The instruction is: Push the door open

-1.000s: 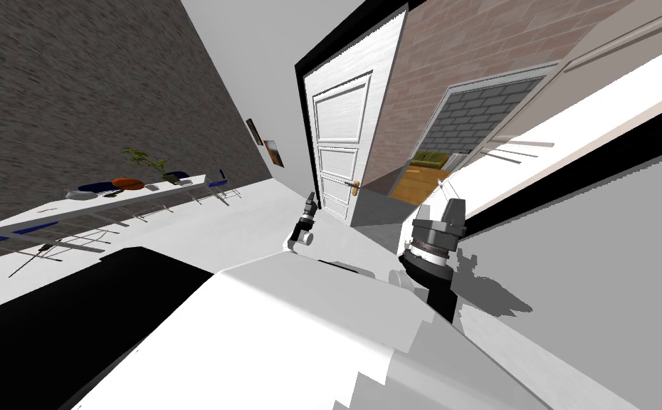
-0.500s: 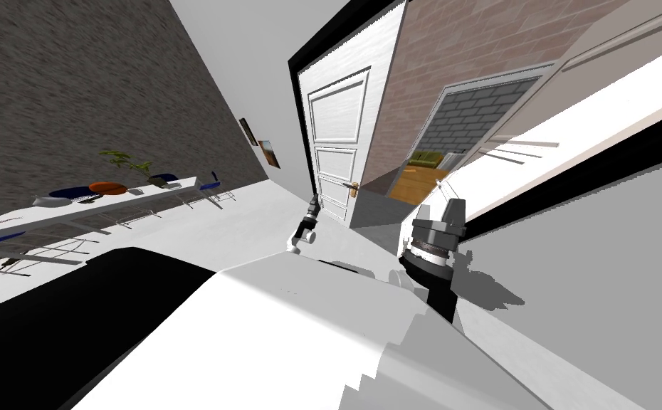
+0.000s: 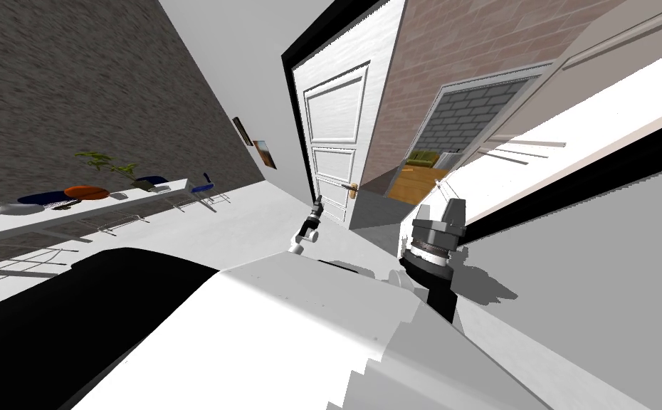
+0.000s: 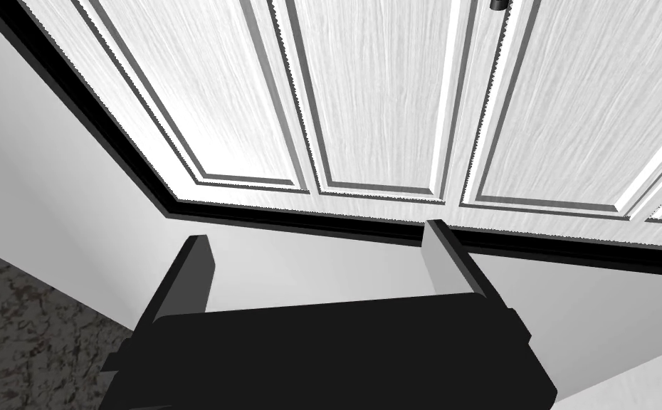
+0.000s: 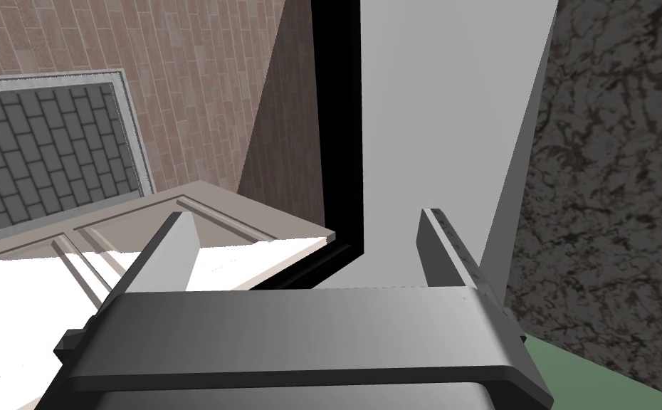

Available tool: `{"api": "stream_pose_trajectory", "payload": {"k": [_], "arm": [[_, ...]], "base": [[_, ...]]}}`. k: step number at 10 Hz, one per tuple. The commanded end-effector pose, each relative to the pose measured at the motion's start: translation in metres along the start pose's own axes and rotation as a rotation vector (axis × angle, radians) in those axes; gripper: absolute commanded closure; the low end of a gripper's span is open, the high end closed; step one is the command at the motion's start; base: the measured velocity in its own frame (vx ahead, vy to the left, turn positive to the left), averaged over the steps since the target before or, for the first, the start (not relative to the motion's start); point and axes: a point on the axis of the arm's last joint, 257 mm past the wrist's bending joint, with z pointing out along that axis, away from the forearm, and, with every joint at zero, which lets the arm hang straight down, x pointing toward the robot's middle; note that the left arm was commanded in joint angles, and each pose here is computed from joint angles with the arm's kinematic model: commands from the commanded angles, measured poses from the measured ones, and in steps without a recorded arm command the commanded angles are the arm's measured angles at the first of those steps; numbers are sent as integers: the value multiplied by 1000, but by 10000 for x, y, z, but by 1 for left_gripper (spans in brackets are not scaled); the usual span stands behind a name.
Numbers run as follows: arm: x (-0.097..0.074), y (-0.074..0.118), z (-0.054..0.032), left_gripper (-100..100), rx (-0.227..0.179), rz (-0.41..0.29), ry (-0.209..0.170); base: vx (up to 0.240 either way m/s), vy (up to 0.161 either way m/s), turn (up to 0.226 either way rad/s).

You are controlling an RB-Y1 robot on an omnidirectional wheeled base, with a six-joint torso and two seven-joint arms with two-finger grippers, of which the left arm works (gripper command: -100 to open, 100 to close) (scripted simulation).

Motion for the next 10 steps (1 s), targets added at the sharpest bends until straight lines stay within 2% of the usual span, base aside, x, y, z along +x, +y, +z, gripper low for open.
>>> {"api": "stream_pose_trajectory", "payload": {"k": [1,10], "arm": [[44,94,31,-100,-14,-3,6],[377,630,209,-100,-117,-23,54]], "base": [[50,28,-30],[90,38,-59]]}}
